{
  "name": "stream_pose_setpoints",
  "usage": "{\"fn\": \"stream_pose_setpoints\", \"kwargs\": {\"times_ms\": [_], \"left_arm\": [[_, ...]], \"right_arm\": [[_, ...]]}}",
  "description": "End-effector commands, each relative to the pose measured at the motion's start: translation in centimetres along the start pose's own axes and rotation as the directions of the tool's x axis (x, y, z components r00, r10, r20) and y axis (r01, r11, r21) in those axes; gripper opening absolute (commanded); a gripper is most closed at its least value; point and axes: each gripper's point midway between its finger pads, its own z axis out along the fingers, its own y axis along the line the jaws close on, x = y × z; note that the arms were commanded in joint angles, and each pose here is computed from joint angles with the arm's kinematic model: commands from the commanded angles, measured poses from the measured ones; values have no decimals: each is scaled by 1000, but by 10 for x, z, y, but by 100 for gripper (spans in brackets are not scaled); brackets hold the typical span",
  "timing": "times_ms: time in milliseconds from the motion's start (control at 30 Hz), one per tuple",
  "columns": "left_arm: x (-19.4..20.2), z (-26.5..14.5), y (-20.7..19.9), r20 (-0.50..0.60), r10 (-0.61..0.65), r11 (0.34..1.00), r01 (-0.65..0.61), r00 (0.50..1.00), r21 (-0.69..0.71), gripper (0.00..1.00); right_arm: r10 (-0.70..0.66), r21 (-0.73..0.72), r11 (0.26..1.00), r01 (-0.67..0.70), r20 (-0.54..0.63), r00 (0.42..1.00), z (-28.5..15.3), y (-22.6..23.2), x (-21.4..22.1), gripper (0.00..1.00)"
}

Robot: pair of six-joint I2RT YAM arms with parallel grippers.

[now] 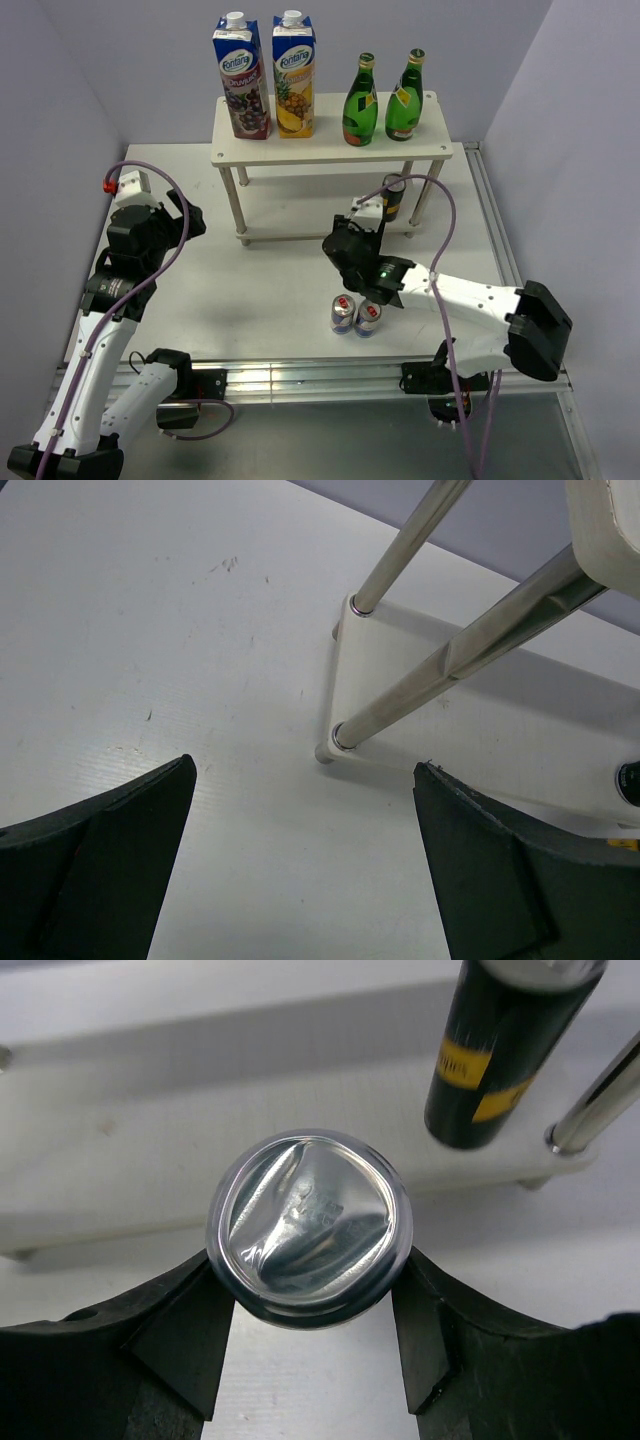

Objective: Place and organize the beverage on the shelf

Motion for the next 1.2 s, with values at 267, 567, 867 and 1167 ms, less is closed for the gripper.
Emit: {"fn": "stream_pose_setpoints", "kwargs": {"times_ms": [267,567,867,1167], "left_arm": [[-9,-4,-4,32,-1,1000,0,999,23,97],[-9,-4,-5,30,0,1000,-1,1000,28,97],[-8,-4,-4,28,1,1000,-1,1000,24,97],[-8,-3,-3,28,1,1000,-1,1000,17,97]], "right_arm": [[152,39,986,-163,208,966,0,-7,-108,0],[133,100,983,-157,210,969,52,-21,-111,0],[113,125,982,-143,220,969,77,-21,-116,0],[99,147,980,-131,204,974,89,-20,-103,0]]}}
